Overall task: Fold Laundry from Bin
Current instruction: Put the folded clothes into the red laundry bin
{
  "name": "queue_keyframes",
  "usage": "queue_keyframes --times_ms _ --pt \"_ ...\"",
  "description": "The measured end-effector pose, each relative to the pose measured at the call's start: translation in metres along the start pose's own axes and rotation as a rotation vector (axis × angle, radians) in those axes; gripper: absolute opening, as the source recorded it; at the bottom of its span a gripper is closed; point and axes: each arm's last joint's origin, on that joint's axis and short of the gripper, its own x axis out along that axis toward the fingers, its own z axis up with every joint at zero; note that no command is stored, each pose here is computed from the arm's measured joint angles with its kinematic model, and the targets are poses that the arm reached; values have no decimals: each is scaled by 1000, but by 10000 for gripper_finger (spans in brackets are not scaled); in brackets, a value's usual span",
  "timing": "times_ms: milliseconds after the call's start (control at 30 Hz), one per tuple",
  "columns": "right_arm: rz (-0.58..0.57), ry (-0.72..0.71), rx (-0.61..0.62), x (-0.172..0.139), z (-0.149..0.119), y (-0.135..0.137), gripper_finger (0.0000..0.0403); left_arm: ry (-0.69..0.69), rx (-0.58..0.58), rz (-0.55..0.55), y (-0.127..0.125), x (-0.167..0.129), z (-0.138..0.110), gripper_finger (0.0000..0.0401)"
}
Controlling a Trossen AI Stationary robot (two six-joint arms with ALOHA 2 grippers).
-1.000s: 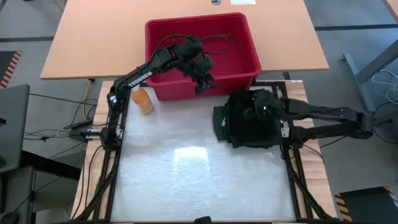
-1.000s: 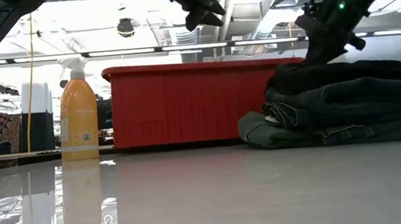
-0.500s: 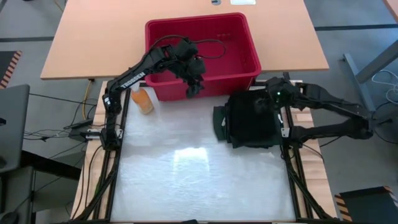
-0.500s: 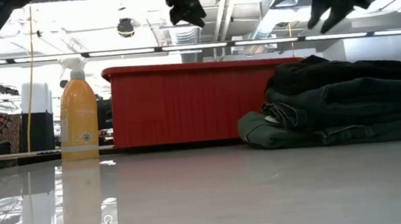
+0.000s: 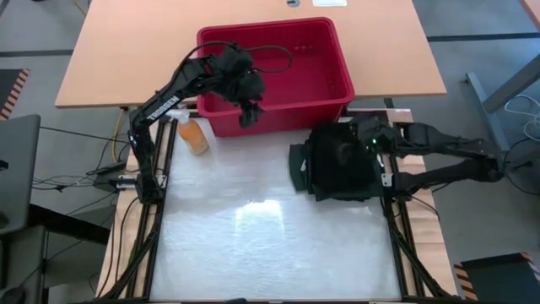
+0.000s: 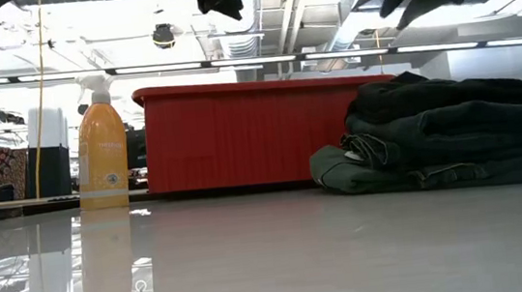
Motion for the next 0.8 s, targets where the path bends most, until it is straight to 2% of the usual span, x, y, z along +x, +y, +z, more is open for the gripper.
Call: queue_keyframes --times_ms 233,433,567,633,700,800 --pt "101 -168 -81 12 29 2 255 -89 7 82 28 5 1 185" --pt "112 -279 -102 34 65 -35 255 -216 -111 188 80 30 -10 185" --pt "138 -293 -122 56 81 -63 255 -277 -185 182 101 46 -22 185" --pt "147 -273 -89 69 86 -81 255 -300 -235 194 108 50 -26 185" --pt "213 -249 -47 78 89 -97 255 -346 -278 185 113 54 -27 185" --pt "320 -204 5 88 91 -111 255 -397 -321 68 112 60 -28 185"
